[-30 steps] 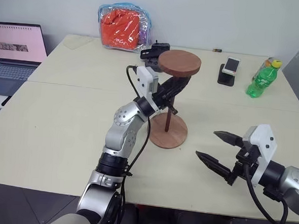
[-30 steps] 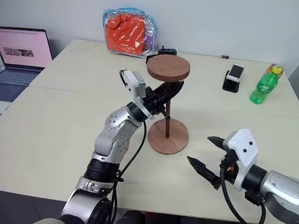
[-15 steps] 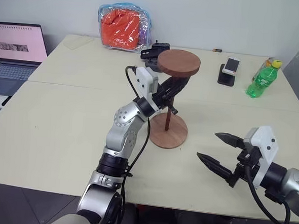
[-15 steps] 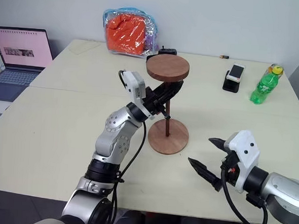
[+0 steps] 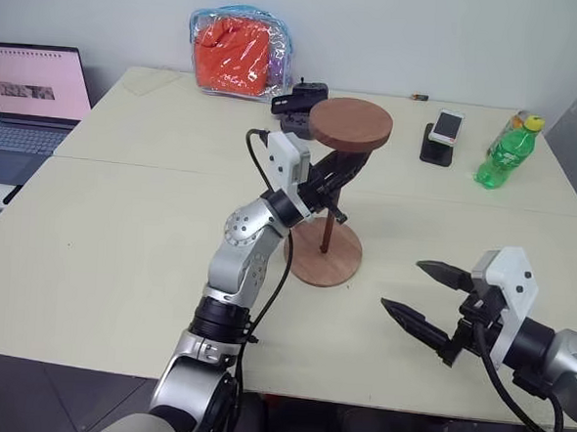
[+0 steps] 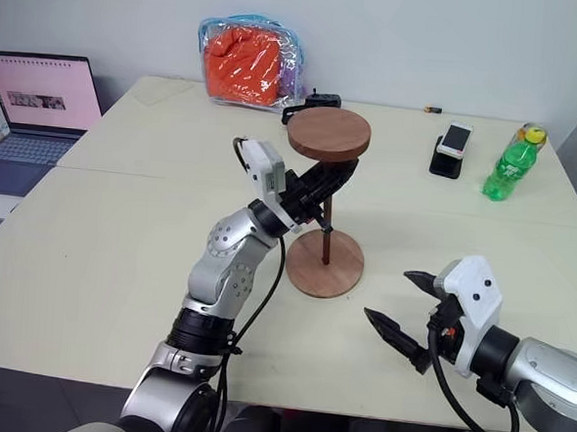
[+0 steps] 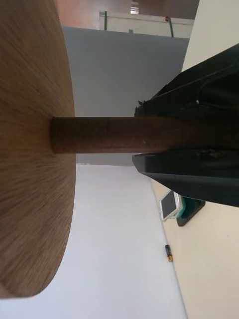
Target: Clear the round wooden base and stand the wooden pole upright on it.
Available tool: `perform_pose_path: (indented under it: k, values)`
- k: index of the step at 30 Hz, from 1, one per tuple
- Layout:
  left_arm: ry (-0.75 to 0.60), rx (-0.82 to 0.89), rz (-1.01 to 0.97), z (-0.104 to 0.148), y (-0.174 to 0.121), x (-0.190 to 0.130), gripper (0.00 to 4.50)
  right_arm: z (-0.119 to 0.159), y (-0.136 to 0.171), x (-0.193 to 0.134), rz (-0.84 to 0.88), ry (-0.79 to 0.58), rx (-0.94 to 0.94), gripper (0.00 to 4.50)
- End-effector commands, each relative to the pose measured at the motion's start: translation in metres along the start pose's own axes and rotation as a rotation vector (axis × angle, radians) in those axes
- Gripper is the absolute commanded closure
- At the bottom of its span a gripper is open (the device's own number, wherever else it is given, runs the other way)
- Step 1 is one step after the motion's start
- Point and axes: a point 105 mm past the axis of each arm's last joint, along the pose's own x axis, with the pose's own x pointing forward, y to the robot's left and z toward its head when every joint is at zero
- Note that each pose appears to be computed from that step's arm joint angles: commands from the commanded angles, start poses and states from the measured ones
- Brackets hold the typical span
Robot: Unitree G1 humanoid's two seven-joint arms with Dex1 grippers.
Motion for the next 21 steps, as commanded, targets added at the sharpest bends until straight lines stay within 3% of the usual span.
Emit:
perform_pose_path:
  k: [1,8,21]
  values:
    - [-0.038,0.039,0.007,0.0119,0.0036,0.0043,4.21,0.0189,0.0233,-0.0014,0.056,-0.094,-0.046,0.0]
    - [-0.037,0.046,0.008,0.0136,0.0067,0.0045,4.21,0.0236,0.0274,0.0,0.074,-0.142,0.005,0.0]
    - [-0.034,0.046,0.005,0.0111,0.0047,0.0041,4.21,0.0173,0.0305,0.0,0.092,-0.108,0.004,0.0]
